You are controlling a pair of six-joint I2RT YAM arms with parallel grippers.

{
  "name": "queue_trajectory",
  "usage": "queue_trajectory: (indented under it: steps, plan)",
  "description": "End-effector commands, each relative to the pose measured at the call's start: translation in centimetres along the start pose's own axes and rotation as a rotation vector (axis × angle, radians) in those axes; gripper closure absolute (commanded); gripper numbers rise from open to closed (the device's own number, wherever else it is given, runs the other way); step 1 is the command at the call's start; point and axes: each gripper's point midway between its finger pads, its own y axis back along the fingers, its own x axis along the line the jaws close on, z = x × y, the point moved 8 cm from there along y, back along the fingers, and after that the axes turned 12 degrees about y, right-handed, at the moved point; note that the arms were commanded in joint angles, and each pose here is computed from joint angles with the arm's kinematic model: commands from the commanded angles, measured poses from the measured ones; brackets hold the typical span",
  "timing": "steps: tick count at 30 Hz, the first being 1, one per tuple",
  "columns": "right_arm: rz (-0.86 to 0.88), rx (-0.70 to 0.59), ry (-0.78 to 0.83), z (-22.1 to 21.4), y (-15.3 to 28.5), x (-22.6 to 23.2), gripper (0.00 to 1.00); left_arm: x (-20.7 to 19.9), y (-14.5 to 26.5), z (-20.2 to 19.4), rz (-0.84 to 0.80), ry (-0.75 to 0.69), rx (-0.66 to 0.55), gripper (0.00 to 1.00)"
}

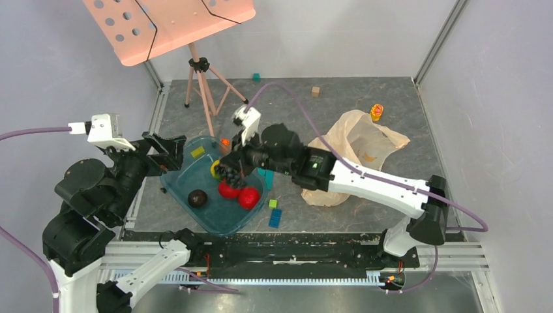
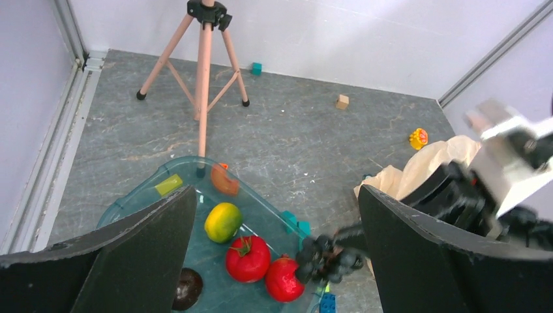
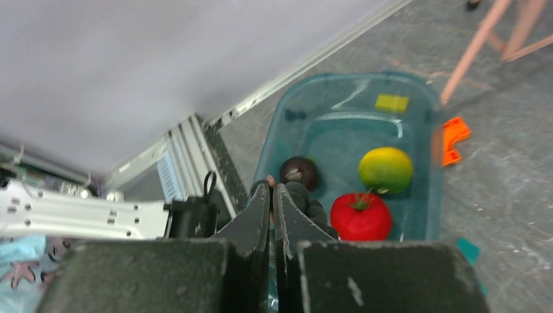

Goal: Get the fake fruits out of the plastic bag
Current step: Place the fake fruit in the bin.

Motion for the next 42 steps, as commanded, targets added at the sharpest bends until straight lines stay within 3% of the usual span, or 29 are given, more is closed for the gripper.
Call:
queue_trajectory:
  steps: [1, 11, 19, 33, 37, 42]
  plan:
    - [0.045, 0.028, 0.065, -3.1, -1.9, 2.0, 1.00, 0.6, 0.4, 0.0, 0.043, 0.016, -0.013, 0.00]
    - [0.040, 0.111, 0.066, -9.9, -4.1, 2.9, 1.00, 0.6, 0.1, -0.5, 0.037, 0.003, 0.009, 0.00]
    - [0.028, 0.153, 0.073, -12.1, -4.5, 2.6, 1.00, 0.7, -0.5, -1.1, 0.041, -0.011, 0.027, 0.00]
    - [0.180, 0.211, 0.044, -16.0, -10.6, 4.5, 1.00, 0.8, -1.1, -2.1, 0.041, -0.020, 0.054, 0.00]
    - [0.204, 0.201, 0.031, -16.6, -12.0, 4.9, 0.91, 0.7, -1.1, -2.1, 0.034, -0.021, 0.059, 0.00]
    - [0.212, 0.174, 0.027, -16.5, -13.3, 5.1, 0.70, 0.8, -1.1, -2.1, 0.037, -0.028, 0.060, 0.00]
